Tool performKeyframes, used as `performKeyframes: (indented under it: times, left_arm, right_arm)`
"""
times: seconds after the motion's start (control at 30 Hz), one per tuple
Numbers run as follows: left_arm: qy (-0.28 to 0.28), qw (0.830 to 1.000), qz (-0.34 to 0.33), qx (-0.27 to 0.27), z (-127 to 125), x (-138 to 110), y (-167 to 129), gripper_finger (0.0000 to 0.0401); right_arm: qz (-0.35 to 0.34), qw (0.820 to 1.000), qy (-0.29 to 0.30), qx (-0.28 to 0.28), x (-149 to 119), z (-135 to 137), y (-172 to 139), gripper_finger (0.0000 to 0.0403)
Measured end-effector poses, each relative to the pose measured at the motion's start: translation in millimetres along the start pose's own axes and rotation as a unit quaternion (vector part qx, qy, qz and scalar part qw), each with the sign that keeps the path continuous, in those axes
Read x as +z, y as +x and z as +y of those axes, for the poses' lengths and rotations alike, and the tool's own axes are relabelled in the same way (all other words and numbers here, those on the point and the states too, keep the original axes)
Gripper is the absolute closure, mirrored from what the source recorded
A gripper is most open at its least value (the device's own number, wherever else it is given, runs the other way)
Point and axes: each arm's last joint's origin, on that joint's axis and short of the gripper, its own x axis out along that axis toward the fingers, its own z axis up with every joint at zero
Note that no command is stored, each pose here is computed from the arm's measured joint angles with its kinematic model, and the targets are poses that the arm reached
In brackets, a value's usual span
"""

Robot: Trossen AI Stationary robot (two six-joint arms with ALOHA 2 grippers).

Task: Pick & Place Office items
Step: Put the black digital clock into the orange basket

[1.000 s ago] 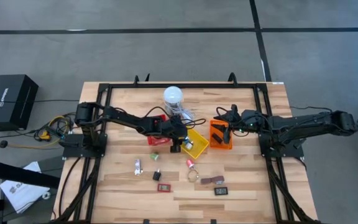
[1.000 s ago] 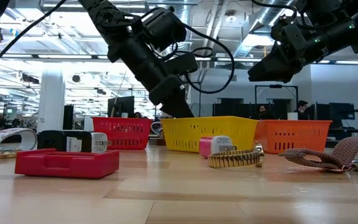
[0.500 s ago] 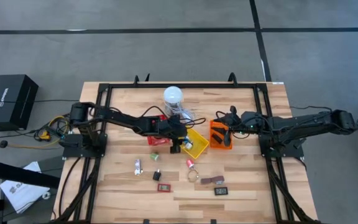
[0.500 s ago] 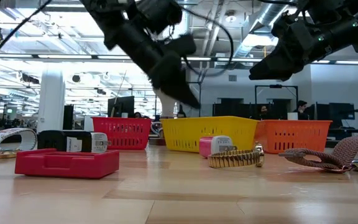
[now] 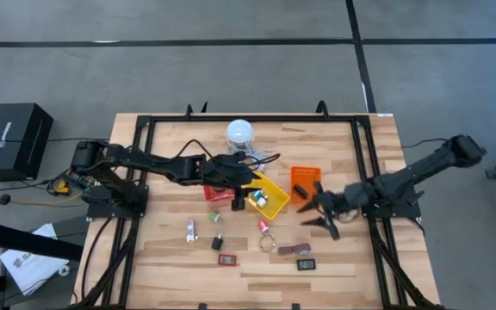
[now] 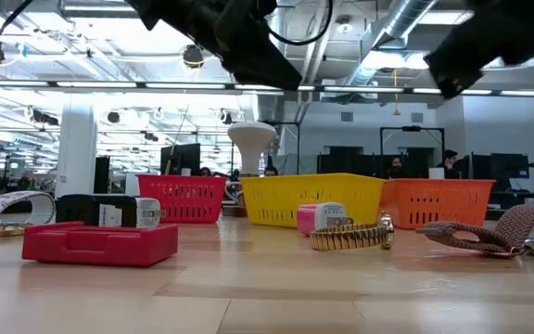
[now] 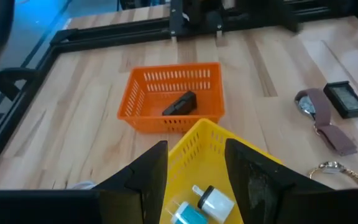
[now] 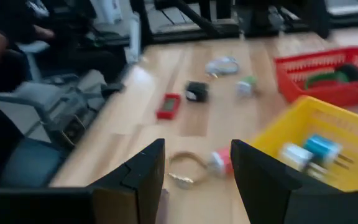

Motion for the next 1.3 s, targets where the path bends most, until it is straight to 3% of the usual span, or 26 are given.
performKeyframes:
  times: [0.2,0.33,0.67,0.8,1.1,1.3]
  left_arm:
    - [0.000,1.000,0.012,0.001,1,-5,4,0.0248]
    - [-0.001,1.000,0.007,0.001,1,-3,4,0.0248]
    - [0.000,1.000,0.007,0.000,0,-3,4,0.0248]
    - [0.000,1.000,0.007,0.000,0,-3,4,0.0248]
    - [0.000,1.000,0.007,0.000,0,-3,4,0.0248]
    - [0.000,1.000,0.008,0.000,0,-3,4,0.0248]
  right_arm:
    - [0.009,0.998,-0.055,-0.029,-2,47,14,0.0228]
    - [0.050,0.993,-0.104,-0.022,1,78,37,0.0228]
    - [0.238,0.965,-0.078,-0.081,-1,128,79,0.0224]
    - [0.311,0.942,-0.050,-0.115,-8,136,86,0.0202]
    - [0.437,0.891,0.013,-0.125,-44,132,107,0.0165]
    - [0.449,0.882,0.020,-0.140,-45,123,111,0.0167]
